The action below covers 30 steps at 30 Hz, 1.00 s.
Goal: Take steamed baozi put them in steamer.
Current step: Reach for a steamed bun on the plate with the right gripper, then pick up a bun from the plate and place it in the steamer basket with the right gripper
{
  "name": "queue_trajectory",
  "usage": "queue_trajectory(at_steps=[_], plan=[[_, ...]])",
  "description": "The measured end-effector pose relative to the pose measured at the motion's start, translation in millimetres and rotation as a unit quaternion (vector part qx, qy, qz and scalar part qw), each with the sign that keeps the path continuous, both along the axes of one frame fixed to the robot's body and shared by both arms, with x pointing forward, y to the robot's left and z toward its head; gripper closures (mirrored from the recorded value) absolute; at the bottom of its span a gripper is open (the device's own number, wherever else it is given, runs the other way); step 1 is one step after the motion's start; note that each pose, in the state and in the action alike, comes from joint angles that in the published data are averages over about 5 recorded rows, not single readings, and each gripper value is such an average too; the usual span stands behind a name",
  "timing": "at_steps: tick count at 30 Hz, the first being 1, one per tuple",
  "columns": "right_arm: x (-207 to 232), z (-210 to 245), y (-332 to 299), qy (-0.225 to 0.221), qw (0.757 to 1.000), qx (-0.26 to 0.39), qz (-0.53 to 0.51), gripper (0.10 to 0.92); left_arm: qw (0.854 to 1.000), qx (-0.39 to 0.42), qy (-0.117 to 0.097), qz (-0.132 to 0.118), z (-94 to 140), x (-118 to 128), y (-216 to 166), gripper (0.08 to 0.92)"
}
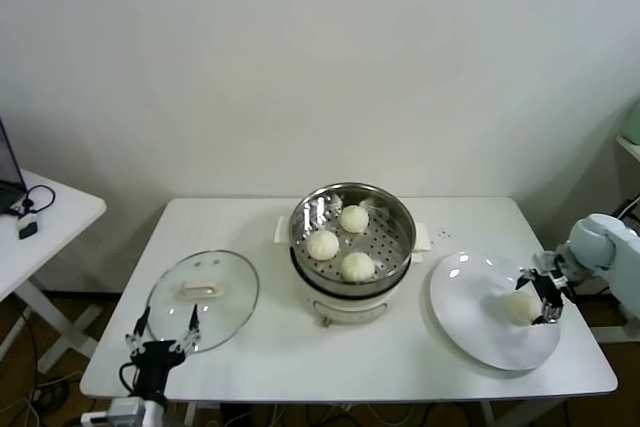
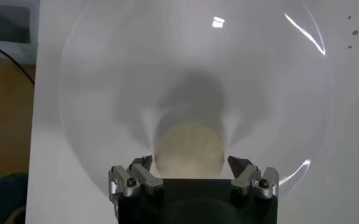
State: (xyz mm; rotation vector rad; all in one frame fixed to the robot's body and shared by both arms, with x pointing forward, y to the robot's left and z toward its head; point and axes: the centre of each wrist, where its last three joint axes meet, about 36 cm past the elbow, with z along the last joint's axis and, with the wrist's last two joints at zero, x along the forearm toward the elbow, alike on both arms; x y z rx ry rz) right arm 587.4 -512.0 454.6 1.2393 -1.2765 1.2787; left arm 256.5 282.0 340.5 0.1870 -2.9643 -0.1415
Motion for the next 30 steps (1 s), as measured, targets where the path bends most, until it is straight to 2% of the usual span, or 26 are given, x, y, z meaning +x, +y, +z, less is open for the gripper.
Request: queue_trajectory(at_steps=[7,18,30], plan=[[2,-4,1,0.005,1.0,-0.001,-0.002,0.209,1.0,0.0,0.0,0.0,0,1,0,0.177],[3,-1,-2,0.002,1.0,0.0,-0.006,0.364,1.0,0.0,0.0,0.001,-1,3,1,0.177],[20,33,9,-0.019,0.999,0.033,-0.023,0.378,1.0,-0.004,-0.004,-0.002,0,5,-2,0.177]])
